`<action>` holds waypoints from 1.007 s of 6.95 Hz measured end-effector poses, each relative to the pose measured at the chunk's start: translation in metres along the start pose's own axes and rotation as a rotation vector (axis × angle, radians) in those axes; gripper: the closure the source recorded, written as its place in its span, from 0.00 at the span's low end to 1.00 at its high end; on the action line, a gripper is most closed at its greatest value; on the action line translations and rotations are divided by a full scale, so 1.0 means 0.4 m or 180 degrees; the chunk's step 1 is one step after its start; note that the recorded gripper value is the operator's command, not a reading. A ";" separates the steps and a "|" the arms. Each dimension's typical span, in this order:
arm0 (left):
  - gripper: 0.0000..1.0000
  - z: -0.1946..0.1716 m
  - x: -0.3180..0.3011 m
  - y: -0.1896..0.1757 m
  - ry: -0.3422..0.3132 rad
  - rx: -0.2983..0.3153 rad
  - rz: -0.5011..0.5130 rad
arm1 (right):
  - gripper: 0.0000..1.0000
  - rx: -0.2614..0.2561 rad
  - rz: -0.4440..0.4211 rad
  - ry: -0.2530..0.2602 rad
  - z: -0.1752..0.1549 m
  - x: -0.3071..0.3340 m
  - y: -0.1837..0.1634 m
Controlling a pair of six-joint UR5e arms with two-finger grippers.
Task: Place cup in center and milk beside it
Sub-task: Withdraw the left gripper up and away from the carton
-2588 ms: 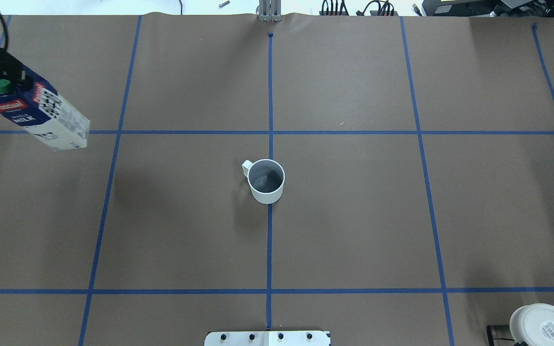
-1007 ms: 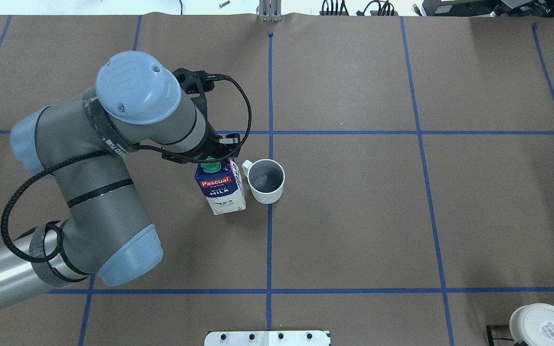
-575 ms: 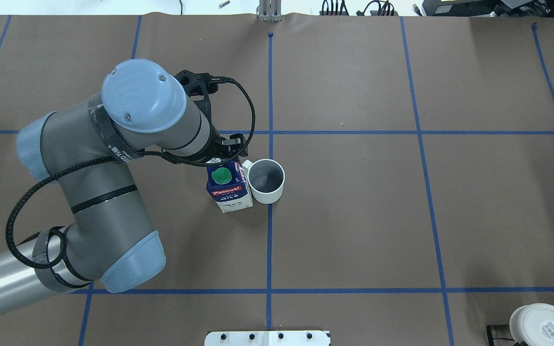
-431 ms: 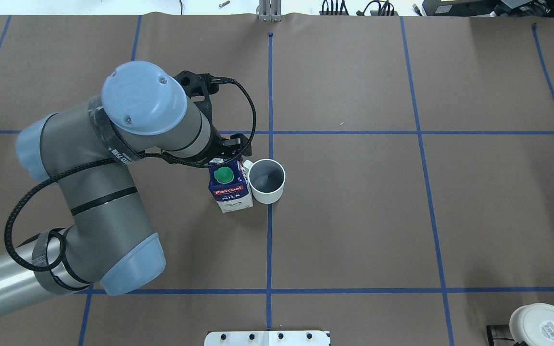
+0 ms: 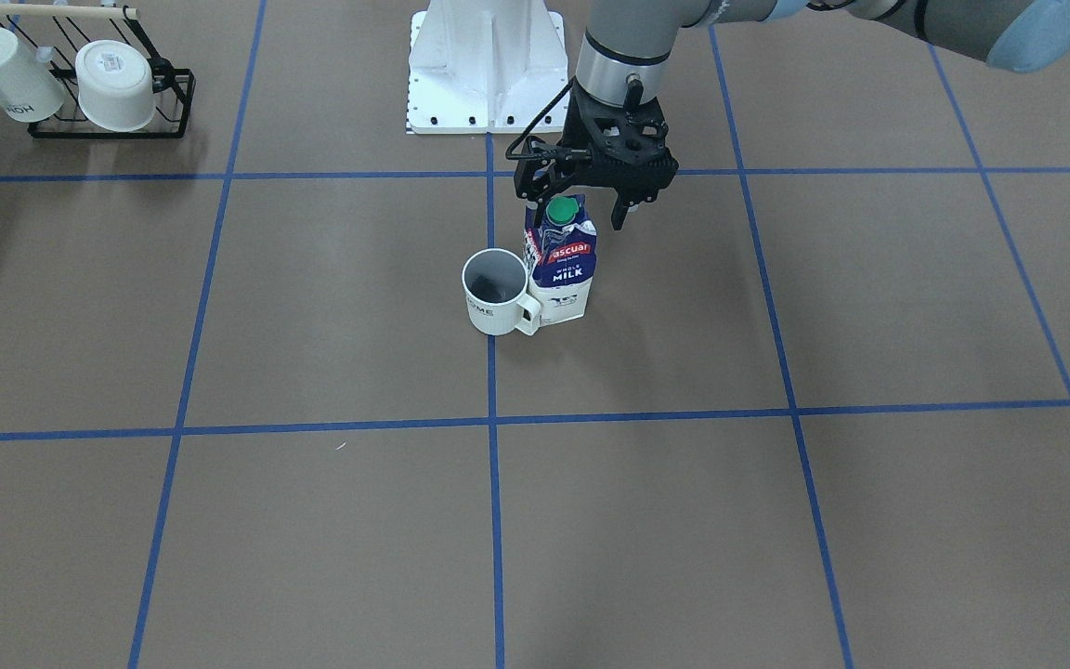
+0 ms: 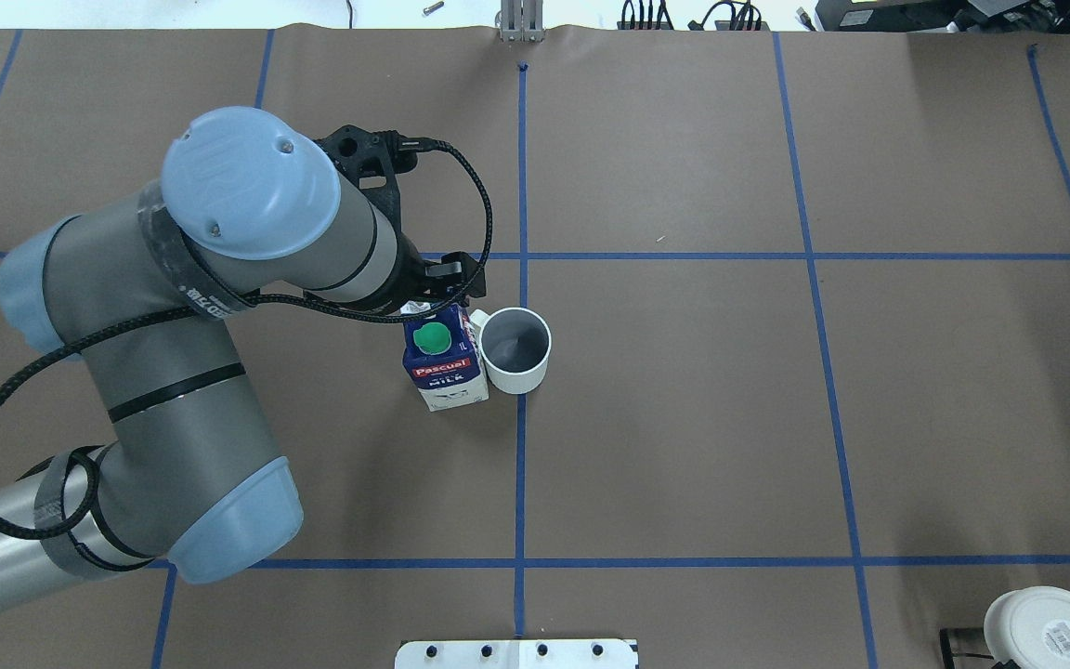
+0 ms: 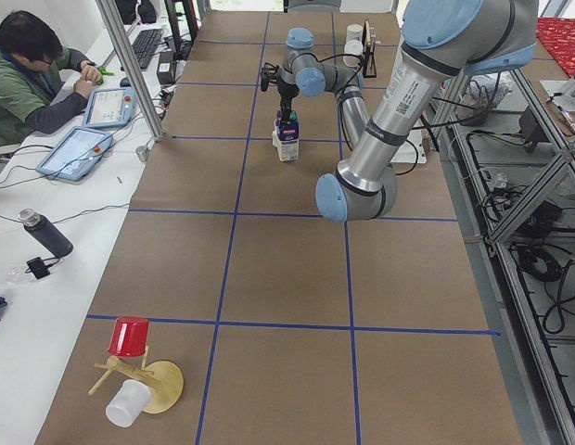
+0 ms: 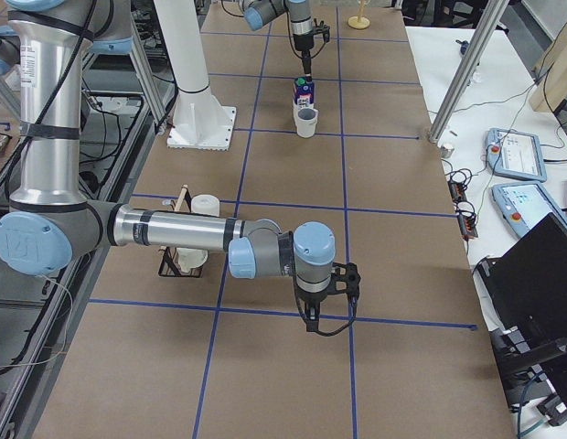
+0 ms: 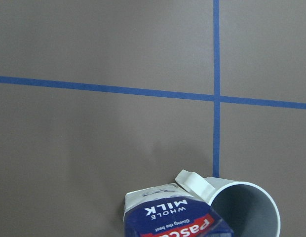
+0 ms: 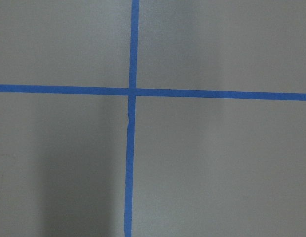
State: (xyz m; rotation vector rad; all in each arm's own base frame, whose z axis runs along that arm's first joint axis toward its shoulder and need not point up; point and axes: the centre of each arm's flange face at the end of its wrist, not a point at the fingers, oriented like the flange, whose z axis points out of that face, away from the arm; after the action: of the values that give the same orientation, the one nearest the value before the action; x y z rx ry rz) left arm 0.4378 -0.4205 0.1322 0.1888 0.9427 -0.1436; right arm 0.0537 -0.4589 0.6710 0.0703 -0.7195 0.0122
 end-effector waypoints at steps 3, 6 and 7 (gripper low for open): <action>0.02 -0.019 -0.130 -0.094 -0.0236 0.0112 0.0383 | 0.00 0.0000 -0.0004 0.0000 0.000 0.000 -0.001; 0.02 -0.084 -0.451 -0.272 -0.0449 -0.0177 0.0888 | 0.00 -0.0006 -0.0030 0.0018 0.004 0.005 0.005; 0.02 -0.115 -0.602 -0.335 -0.0516 -0.0269 0.1024 | 0.00 -0.0007 -0.0033 0.0053 0.005 0.009 0.007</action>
State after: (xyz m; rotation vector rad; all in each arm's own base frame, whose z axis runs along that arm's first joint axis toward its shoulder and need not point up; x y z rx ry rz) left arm 0.2345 -0.5311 0.2888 0.2445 0.7446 0.1751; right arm 0.0551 -0.4561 0.6751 0.0718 -0.7024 0.0020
